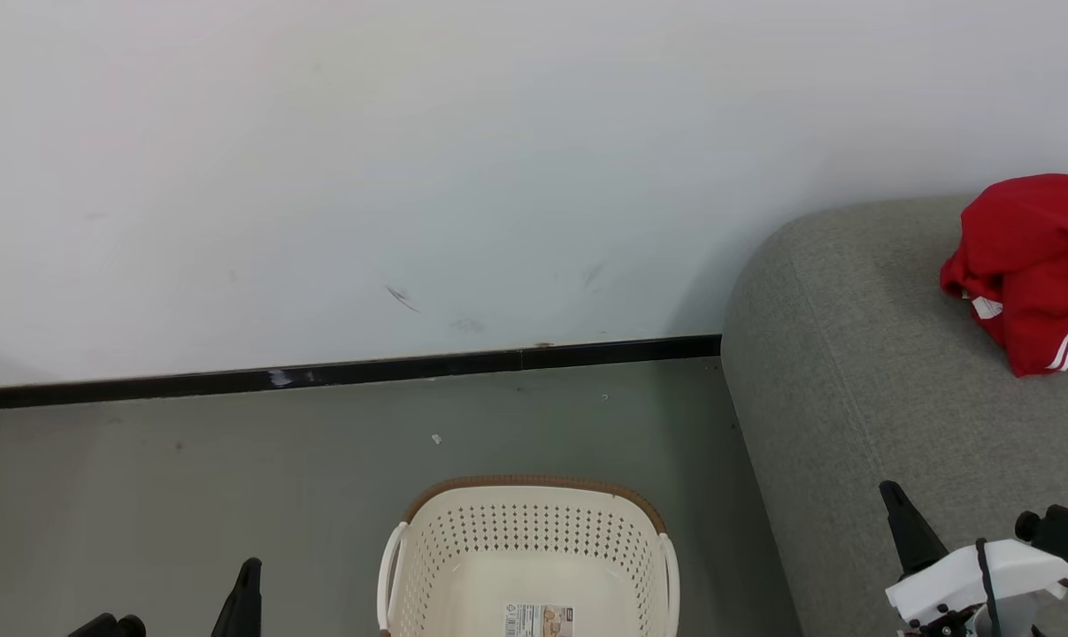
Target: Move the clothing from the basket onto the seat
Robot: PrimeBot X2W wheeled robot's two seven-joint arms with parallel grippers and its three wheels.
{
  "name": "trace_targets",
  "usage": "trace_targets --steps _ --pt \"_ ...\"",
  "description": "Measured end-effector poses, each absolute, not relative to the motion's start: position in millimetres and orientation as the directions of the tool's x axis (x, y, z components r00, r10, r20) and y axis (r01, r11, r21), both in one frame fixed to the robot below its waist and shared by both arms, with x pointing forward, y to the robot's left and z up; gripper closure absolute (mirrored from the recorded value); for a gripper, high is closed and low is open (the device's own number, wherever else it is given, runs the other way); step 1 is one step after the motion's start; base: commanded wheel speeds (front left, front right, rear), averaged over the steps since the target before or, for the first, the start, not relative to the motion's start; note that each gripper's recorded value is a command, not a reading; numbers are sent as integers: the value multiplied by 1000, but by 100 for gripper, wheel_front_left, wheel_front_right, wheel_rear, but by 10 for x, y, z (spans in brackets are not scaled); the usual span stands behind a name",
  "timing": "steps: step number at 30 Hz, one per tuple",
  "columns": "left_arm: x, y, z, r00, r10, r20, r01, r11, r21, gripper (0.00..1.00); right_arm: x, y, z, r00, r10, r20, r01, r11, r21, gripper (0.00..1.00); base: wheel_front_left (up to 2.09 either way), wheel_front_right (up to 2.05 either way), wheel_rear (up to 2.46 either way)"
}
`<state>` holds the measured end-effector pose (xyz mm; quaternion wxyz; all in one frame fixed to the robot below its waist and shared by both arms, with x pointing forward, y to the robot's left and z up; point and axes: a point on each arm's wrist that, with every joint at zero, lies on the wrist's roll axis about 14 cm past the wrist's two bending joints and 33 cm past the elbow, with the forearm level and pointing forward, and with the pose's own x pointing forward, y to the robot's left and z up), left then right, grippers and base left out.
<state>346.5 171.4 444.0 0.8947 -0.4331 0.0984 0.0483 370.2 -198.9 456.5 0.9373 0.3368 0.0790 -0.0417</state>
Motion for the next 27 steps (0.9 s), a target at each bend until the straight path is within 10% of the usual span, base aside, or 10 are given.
trace_targets --steps 27 --pt "3586 1777 4564 982 -19 -188 -170 342 -924 100 3707 -2028 4642 988 -27 -153 150 441 885 100 0 0 0"
